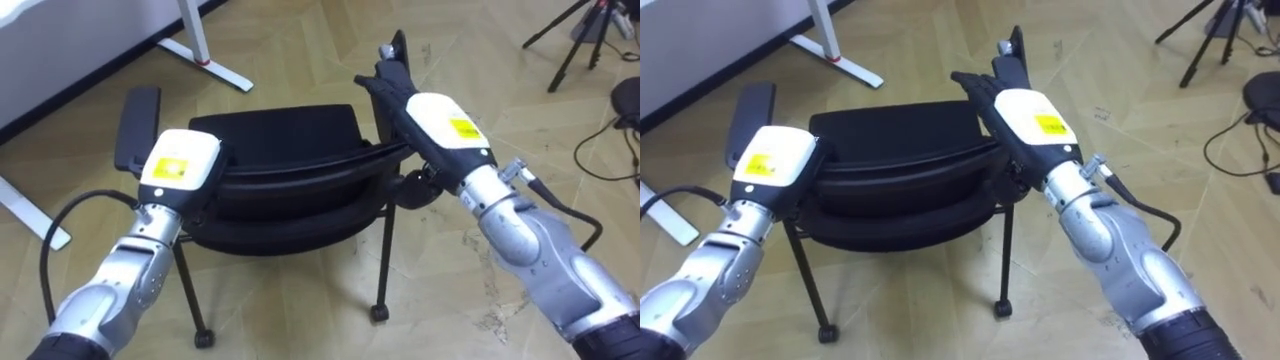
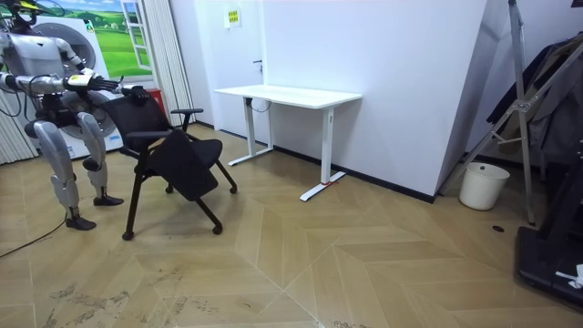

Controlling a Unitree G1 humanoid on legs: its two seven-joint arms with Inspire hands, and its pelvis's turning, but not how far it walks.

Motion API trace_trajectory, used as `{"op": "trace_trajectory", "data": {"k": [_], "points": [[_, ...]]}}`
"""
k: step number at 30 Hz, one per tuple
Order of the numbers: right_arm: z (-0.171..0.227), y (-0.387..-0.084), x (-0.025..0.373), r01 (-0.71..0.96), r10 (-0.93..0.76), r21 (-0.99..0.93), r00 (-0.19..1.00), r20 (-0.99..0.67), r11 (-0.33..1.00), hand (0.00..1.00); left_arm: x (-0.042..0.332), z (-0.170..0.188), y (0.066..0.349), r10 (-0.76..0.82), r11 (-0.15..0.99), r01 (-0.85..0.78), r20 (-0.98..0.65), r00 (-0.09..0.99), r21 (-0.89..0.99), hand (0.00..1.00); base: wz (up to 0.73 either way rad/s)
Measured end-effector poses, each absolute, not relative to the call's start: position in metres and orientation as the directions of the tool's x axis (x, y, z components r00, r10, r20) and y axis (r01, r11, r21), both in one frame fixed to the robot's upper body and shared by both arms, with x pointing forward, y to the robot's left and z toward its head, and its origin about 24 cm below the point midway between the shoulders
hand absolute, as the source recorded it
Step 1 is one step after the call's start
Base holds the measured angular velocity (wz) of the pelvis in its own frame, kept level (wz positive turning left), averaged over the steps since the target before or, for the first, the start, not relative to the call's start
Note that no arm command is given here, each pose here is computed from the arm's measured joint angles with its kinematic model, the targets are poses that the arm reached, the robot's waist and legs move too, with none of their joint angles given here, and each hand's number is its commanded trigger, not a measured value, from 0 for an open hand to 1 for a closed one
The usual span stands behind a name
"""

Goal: Push chair

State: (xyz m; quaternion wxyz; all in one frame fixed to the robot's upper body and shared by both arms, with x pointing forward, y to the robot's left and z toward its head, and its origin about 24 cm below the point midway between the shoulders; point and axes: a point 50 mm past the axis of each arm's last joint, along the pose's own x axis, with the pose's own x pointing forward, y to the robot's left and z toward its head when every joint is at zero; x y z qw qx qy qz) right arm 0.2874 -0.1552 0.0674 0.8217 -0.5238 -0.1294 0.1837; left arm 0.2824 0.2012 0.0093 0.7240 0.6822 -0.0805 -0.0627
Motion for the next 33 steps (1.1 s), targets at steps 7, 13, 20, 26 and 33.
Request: {"op": "trace_trajectory", "data": {"k": [7, 13, 20, 26, 33], "points": [[0.051, -0.156, 0.288, -0.232, 0.441, -0.924, 0.894, -0.080, 0.303, 0.00, 0.287, 0.011, 0.192, -0.232, 0.056, -0.013, 0.026, 0.972, 0.998, 1.00, 0.04], [0.036, -0.163, 0.289, -0.277, 0.420, -0.938, 0.892, -0.170, 0.209, 0.00, 0.288, 0.011, 0.188, -0.242, 0.056, -0.011, 0.025, 0.970, 0.998, 1.00, 0.03], [0.029, -0.163, 0.293, -0.276, 0.414, -0.946, 0.891, -0.185, 0.171, 0.00, 0.287, 0.008, 0.188, -0.244, 0.051, 0.013, 0.000, 0.970, 0.999, 1.00, 0.09], [0.023, -0.166, 0.301, -0.244, 0.400, -0.967, 0.895, -0.196, 0.073, 0.00, 0.292, 0.008, 0.185, -0.255, 0.044, 0.026, -0.014, 0.967, 0.999, 1.00, 0.03], [0.017, -0.167, 0.303, -0.216, 0.380, -0.976, 0.905, -0.190, 0.027, 0.00, 0.294, 0.009, 0.180, -0.272, 0.050, 0.035, -0.020, 0.962, 0.998, 1.00, 0.08]]}}
